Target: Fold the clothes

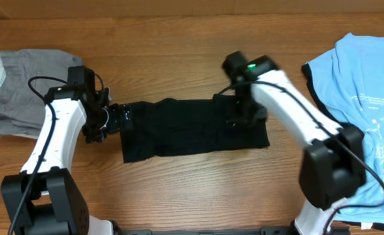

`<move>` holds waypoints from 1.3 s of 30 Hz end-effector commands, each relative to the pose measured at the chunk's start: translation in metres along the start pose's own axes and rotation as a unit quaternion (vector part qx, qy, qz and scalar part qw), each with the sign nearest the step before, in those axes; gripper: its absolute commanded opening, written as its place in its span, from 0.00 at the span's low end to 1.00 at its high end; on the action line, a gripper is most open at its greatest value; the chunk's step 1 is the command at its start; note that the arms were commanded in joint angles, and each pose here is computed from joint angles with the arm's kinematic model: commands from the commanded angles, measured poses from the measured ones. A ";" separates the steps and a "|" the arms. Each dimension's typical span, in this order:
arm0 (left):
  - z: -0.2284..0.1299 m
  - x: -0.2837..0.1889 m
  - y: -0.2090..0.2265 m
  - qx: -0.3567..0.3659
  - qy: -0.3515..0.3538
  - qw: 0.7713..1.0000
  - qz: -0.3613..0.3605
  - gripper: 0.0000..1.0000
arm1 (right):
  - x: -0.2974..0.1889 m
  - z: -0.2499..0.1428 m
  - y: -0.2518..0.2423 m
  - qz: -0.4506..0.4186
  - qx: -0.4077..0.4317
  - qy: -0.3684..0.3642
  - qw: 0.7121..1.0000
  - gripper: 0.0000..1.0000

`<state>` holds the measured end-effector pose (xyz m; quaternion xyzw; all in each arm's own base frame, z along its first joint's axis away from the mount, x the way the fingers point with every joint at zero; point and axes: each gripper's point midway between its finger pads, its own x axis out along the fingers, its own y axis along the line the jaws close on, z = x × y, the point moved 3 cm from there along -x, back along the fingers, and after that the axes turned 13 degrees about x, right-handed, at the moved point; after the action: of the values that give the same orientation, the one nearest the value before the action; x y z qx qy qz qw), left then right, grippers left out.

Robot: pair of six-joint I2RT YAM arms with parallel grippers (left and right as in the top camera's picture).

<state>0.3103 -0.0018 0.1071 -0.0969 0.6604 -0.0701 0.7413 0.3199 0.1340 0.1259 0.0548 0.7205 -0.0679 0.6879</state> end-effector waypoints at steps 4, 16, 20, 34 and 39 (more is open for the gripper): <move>-0.006 0.034 -0.005 0.044 -0.022 0.998 -0.049 1.00 | -0.025 0.015 -0.026 0.014 0.048 -0.029 0.998 0.75; 0.002 0.084 -0.026 0.082 -0.068 0.991 -0.081 1.00 | -0.025 0.016 -0.026 0.016 0.035 -0.033 0.999 0.76; -0.008 0.107 -0.028 0.065 -0.030 0.993 -0.092 1.00 | -0.025 0.016 -0.026 0.015 0.035 -0.032 0.999 0.76; -0.017 0.122 -0.029 0.055 0.007 0.993 -0.105 0.18 | -0.025 0.015 -0.026 0.014 0.035 -0.029 0.999 0.76; -0.010 0.108 -0.019 0.038 0.014 0.995 -0.091 0.04 | -0.025 0.015 -0.027 0.013 0.035 -0.029 0.999 0.77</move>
<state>0.3289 -0.0556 0.0254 -0.1300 0.6139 -0.1907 0.7549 0.3272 0.1054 0.1427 0.0851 0.7073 -0.0891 0.6961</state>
